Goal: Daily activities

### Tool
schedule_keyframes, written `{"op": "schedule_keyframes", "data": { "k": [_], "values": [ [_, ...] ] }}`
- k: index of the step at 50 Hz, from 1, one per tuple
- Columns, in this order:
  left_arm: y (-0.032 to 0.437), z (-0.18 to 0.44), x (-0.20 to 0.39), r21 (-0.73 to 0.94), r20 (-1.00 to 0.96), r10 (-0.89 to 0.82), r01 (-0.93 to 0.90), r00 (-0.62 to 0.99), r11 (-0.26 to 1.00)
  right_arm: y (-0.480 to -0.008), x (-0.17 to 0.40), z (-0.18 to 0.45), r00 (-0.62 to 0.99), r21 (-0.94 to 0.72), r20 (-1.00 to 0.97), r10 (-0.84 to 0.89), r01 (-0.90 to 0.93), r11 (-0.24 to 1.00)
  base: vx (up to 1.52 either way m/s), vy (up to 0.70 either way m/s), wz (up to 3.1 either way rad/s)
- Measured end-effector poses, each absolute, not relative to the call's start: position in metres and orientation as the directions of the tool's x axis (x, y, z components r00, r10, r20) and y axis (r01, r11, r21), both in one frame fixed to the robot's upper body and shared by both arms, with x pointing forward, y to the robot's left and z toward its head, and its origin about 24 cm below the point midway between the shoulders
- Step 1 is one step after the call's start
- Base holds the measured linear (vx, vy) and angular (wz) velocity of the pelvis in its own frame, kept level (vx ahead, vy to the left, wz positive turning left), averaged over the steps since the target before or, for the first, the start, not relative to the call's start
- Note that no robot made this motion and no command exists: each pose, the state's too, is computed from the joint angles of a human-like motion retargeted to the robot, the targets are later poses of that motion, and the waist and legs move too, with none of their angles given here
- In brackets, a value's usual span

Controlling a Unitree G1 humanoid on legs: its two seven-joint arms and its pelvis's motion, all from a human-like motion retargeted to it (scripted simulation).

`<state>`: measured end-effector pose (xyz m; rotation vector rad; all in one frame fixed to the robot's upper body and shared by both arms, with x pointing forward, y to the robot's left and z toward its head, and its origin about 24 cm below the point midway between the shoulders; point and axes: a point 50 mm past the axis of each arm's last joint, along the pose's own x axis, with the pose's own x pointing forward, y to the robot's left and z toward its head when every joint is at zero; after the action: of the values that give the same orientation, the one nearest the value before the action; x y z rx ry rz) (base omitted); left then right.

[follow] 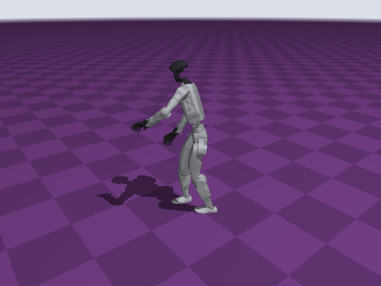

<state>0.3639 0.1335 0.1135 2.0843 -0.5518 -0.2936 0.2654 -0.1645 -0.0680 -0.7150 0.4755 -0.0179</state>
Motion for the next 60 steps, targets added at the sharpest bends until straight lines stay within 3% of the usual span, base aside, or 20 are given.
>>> {"op": "schedule_keyframes", "data": {
  "k": [10,17,25,29,33,37,40,49,54,60],
  "values": [
    [0.152,0.146,0.334,0.826,0.269,-0.54,-0.479,0.798,-0.297,-0.179,0.261,-0.06,0.899,-0.586,-0.352,-0.261,0.006,0.81,-0.11,0.01,0.17],
    [0.156,0.133,0.313,0.83,0.333,-0.527,-0.509,0.782,-0.23,-0.169,0.252,-0.069,0.899,-0.596,-0.382,-0.215,-0.062,0.801,-0.08,-0.03,0.4],
    [0.126,0.116,0.297,0.86,0.306,-0.599,-0.485,0.74,-0.16,-0.135,0.256,-0.062,0.921,-0.54,-0.389,-0.021,-0.21,0.815,-0.02,-0.01,0.09],
    [0.103,0.124,0.306,0.842,0.284,-0.648,-0.507,0.707,-0.185,-0.111,0.258,-0.052,0.916,-0.486,-0.38,0.131,-0.318,0.814,0.0,0.0,0.0],
    [0.092,0.139,0.335,0.807,0.249,-0.626,-0.516,0.739,-0.288,-0.079,0.258,-0.034,0.882,-0.429,-0.34,0.325,-0.453,0.781,-0.01,-0.02,-0.1],
    [0.102,0.159,0.377,0.793,0.244,-0.474,-0.455,0.846,-0.406,-0.045,0.252,-0.01,0.812,-0.381,-0.274,0.515,-0.583,0.717,-0.03,-0.04,-0.22],
    [0.116,0.178,0.401,0.812,0.274,-0.325,-0.398,0.905,-0.426,-0.027,0.246,0.006,0.759,-0.351,-0.234,0.608,-0.649,0.675,-0.03,-0.05,-0.24],
    [0.143,0.217,0.422,0.882,0.357,-0.085,-0.365,0.93,-0.298,-0.01,0.235,0.02,0.684,-0.265,-0.212,0.697,-0.727,0.633,-0.02,-0.04,-0.27],
    [0.137,0.228,0.418,0.872,0.443,-0.111,-0.457,0.889,-0.177,-0.016,0.237,0.022,0.718,-0.249,-0.193,0.669,-0.695,0.674,0.0,0.0,-0.08],
    [0.13,0.211,0.393,0.819,0.573,-0.158,-0.571,0.804,0.059,-0.037,0.244,0.014,0.806,-0.253,-0.194,0.559,-0.592,0.766,0.04,0.06,-0.19]
  ]
}}
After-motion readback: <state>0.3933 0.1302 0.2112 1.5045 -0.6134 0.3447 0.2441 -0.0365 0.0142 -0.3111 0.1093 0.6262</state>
